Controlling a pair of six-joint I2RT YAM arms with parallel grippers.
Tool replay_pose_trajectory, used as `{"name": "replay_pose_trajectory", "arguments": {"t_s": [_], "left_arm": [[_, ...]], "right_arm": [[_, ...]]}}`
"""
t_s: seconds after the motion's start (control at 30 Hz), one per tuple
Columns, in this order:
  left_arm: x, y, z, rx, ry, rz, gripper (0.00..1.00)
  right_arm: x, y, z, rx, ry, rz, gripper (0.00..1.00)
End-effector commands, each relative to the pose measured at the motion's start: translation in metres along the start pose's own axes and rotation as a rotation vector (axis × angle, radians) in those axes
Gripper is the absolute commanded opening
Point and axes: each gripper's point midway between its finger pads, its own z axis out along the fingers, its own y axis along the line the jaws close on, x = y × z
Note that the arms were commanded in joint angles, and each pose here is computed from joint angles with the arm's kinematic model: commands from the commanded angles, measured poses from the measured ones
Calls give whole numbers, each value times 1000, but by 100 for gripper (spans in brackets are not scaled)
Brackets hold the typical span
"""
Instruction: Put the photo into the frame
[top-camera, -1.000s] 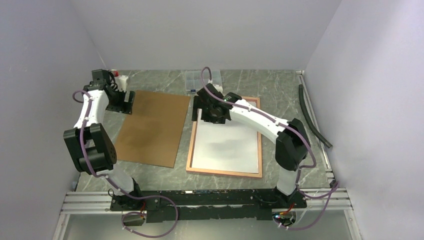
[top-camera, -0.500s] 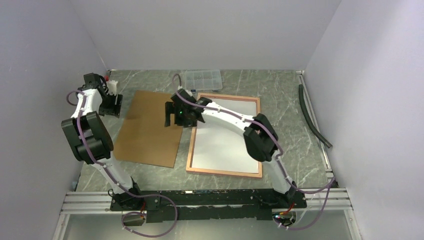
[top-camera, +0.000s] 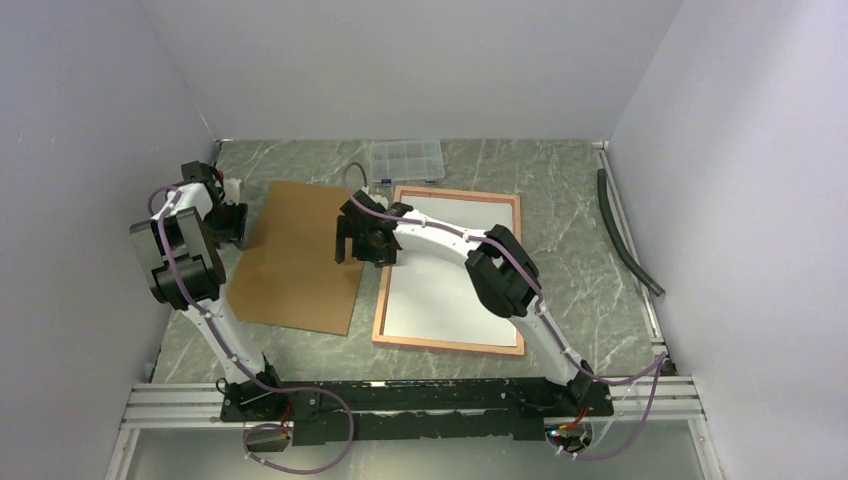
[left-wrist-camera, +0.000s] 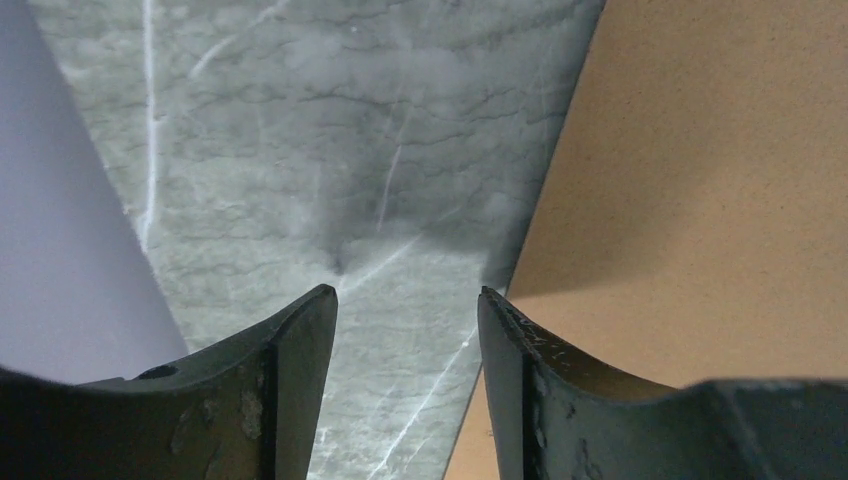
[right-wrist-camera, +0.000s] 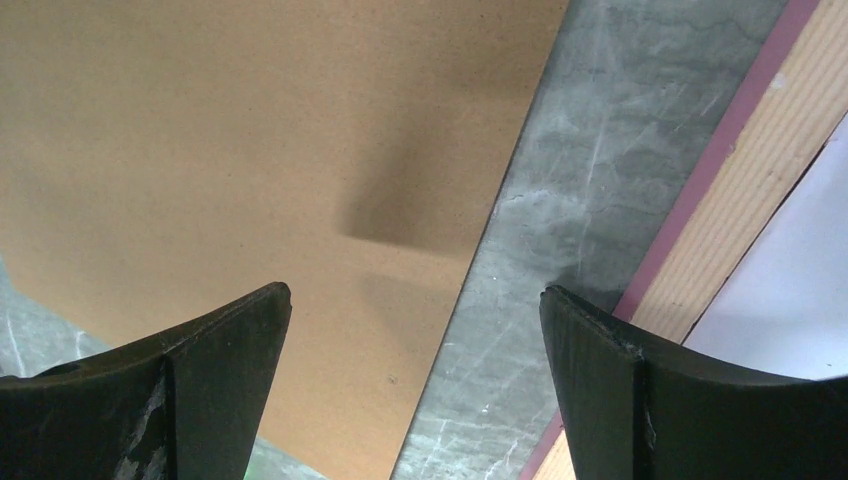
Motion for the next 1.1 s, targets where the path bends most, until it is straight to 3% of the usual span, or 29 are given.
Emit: {"name": "replay_pose_trajectory", "arguments": {"t_s": [0.0, 0.3, 0.47, 0.77, 1.07], "left_arm": [[6, -11, 16, 8, 18, -3, 58], [31, -49, 32, 115, 95, 24, 45], [45, -62, 37, 175, 136, 35, 38], [57, -92, 35, 333, 138, 62, 33], [73, -106, 38, 413, 162, 95, 29]], "right_arm": [[-7, 7, 3, -6, -28, 39, 99], [-4, 24, 18, -93, 7, 95, 99], [-14, 50, 4, -261, 19, 167, 99], [-65, 123, -92, -715, -34, 272, 93], [-64, 137, -154, -983, -92, 255, 92]]}}
